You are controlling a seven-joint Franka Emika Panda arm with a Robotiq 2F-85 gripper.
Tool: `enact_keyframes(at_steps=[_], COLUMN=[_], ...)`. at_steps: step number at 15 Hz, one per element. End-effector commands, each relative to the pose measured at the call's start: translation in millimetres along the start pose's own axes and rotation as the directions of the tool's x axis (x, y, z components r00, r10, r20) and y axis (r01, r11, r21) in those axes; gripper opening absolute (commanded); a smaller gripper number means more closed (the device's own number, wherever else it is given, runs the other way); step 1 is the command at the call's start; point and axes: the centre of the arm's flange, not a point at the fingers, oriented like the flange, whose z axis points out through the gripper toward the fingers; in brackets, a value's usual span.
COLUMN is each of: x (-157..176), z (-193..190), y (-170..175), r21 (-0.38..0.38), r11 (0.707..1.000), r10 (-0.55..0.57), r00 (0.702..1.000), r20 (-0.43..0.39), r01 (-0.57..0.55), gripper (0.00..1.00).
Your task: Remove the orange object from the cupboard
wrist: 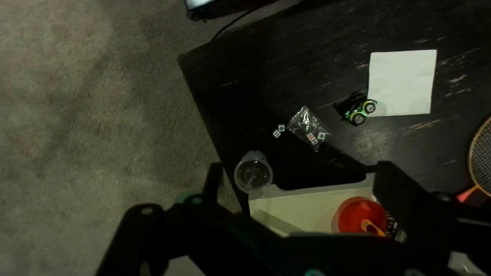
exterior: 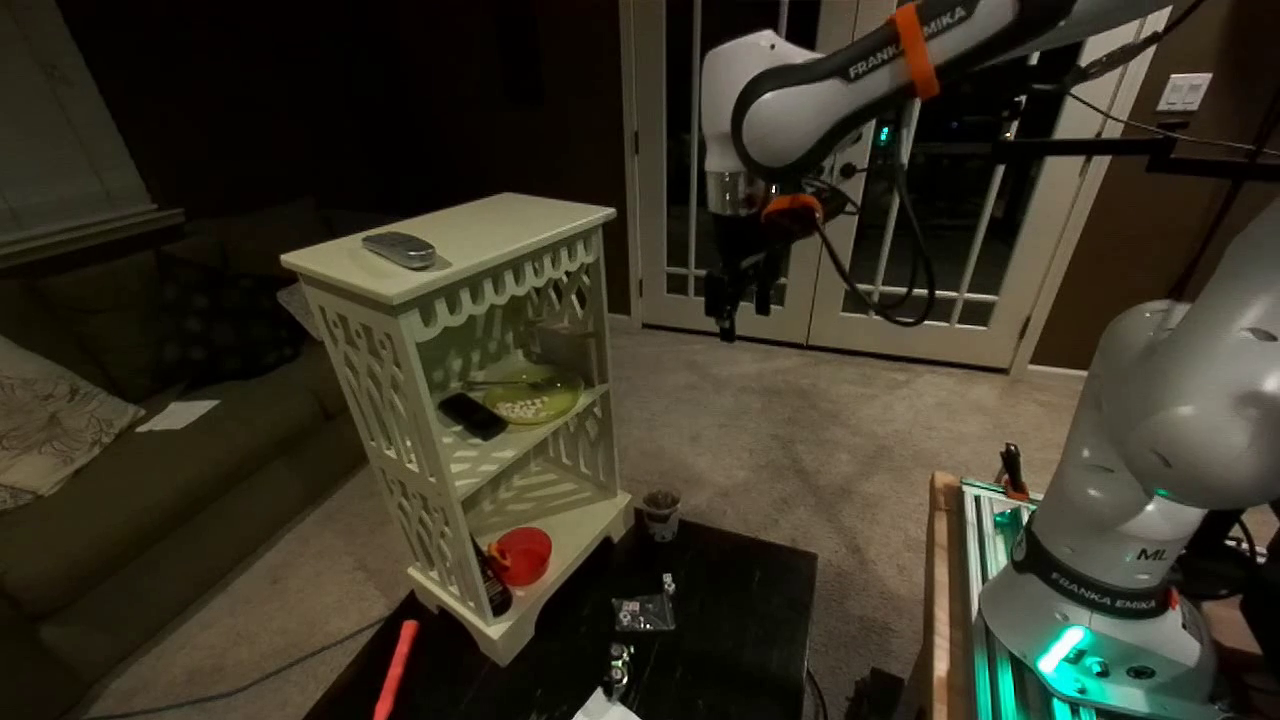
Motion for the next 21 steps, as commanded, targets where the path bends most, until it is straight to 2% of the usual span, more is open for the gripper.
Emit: enact_keyframes(at_steps=[1, 3, 4, 6, 8, 9, 12, 14, 16, 17, 19, 20, 21], x=[21, 25, 11, 13, 16, 21, 47, 61, 71, 73, 74, 51, 52], z=[73, 105, 80, 107, 113, 113, 147, 179, 220, 242, 267, 246, 262], y=[-52, -71, -50, -67, -69, -69, -62, -55, -58, -66, -65, -56, -59], r21=[0.035, -0.085, -0.023, -0.066, -0.073, -0.004, 0.114, 0.159, 0.193, 0.163, 0.000, 0.084, 0.047], r11=[0.983, 0.978, 0.988, 0.983, 0.982, 0.969, 0.921, 0.873, 0.805, 0.768, 0.805, 0.809, 0.808], r10=[0.176, 0.198, 0.156, 0.177, 0.184, 0.246, 0.350, 0.421, 0.507, 0.560, 0.557, 0.536, 0.544], r00=[0.983, 0.974, 0.985, 0.977, 0.975, 0.962, 0.919, 0.877, 0.820, 0.774, 0.756, 0.788, 0.775], r20=[0.055, 0.110, 0.078, 0.117, 0.126, 0.121, 0.183, 0.231, 0.265, 0.296, 0.345, 0.304, 0.323], r01=[-0.178, -0.190, -0.154, -0.170, -0.176, -0.248, -0.374, -0.461, -0.561, -0.619, -0.593, -0.582, -0.587], gripper=[1.00, 1.00, 1.00, 1.00, 1.00, 1.00, 1.00, 1.00, 1.00, 1.00, 1.00, 1.00, 1.00])
